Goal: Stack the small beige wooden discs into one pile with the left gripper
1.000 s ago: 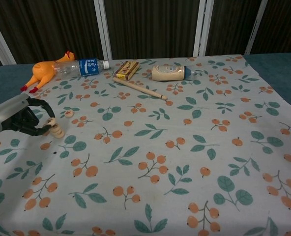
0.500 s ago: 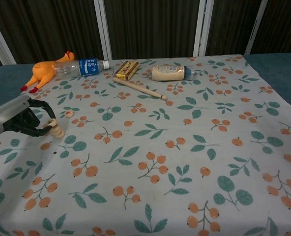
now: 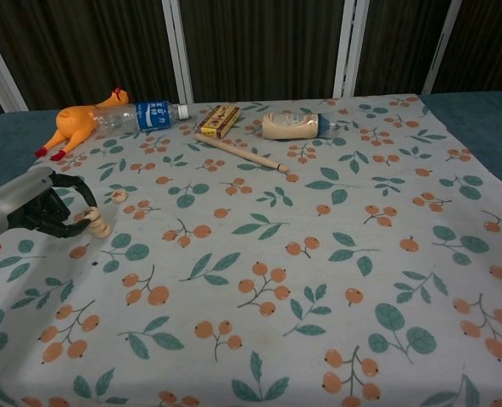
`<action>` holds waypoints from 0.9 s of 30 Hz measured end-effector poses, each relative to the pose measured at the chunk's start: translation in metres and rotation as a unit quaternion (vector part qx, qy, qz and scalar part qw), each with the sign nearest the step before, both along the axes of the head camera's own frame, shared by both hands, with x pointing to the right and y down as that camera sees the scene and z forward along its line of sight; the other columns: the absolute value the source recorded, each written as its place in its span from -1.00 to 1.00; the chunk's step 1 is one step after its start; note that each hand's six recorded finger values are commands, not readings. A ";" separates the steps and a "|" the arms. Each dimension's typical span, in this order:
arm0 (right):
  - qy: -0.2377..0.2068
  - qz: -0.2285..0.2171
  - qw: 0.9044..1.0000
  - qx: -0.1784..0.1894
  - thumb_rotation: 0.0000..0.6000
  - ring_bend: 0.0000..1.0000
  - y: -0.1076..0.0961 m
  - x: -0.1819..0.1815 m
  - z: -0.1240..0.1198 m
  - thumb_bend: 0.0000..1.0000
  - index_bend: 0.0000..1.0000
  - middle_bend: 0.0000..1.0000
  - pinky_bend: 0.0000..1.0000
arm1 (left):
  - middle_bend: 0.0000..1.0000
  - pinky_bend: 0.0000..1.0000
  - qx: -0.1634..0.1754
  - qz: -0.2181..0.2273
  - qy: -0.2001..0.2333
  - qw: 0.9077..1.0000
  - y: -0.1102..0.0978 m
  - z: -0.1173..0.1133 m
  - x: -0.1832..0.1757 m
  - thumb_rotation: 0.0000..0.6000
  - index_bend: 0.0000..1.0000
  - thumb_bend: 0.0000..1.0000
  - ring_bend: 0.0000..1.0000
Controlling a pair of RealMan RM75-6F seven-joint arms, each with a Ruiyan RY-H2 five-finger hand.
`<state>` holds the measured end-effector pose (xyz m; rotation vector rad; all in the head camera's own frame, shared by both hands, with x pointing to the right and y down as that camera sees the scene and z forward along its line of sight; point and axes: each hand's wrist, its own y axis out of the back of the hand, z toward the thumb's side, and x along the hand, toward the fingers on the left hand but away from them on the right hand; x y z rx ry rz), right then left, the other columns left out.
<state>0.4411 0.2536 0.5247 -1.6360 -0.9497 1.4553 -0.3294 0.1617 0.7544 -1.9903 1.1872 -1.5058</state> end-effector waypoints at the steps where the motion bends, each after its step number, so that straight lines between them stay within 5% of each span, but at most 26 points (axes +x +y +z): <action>1: 0.000 0.000 1.000 0.000 1.00 -1.00 0.000 0.000 0.000 -0.68 -1.00 -1.00 -1.00 | 1.00 1.00 0.000 0.000 0.000 1.000 0.000 0.000 0.000 1.00 -0.06 -0.21 1.00; 20: 0.001 0.000 1.000 0.000 1.00 -1.00 0.000 0.000 0.000 -0.68 -1.00 -1.00 -1.00 | 1.00 1.00 0.012 0.010 0.007 1.000 -0.002 -0.008 0.005 1.00 -0.22 -0.21 1.00; 27: -0.002 0.002 1.000 0.002 1.00 -1.00 -0.001 0.001 -0.001 -0.68 -1.00 -1.00 -1.00 | 1.00 1.00 0.033 -0.006 0.025 0.999 -0.018 -0.021 0.004 1.00 -0.22 -0.22 1.00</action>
